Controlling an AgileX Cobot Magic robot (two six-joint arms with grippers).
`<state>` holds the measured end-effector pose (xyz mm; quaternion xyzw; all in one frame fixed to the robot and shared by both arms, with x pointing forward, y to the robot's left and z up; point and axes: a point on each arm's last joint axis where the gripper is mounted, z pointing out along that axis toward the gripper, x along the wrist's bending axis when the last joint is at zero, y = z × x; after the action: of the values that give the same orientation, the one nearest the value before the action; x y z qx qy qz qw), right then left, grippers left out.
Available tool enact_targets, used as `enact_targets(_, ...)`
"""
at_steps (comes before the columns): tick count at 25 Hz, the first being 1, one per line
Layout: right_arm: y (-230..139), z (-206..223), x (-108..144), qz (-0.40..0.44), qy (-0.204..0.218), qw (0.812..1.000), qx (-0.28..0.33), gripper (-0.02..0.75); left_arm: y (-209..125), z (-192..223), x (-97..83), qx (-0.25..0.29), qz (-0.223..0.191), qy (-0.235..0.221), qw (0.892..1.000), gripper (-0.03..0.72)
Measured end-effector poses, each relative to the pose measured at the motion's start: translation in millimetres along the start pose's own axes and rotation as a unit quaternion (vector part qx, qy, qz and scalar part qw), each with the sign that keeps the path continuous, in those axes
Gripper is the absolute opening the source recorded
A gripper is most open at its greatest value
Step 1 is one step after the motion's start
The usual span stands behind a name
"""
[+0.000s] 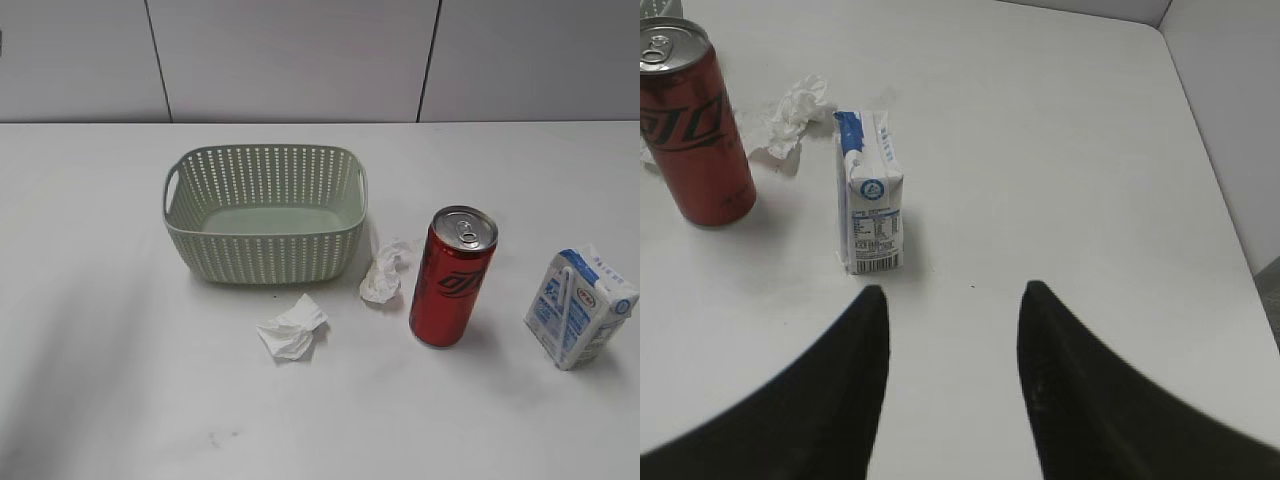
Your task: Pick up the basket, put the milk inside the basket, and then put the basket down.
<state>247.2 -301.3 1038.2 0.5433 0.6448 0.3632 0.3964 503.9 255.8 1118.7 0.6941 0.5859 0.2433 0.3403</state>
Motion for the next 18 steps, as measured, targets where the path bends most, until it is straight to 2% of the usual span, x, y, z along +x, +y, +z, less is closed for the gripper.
enact_targets(6,0.0,0.0,0.0,0.0,0.0,1.0,0.0,0.583,21.5,57.3,-9.5,0.084,-0.013,-0.032,0.996,0.498)
enact_targets(12,0.0,0.0,0.0,0.001,0.0,1.0,0.0,0.605,32.1,110.7,-14.1,0.162,-0.022,-0.053,0.985,0.498)
enact_targets(18,0.0,0.0,0.0,0.001,0.0,1.0,0.0,0.6,30.8,157.0,-39.1,0.22,-0.001,-0.07,0.973,0.498)
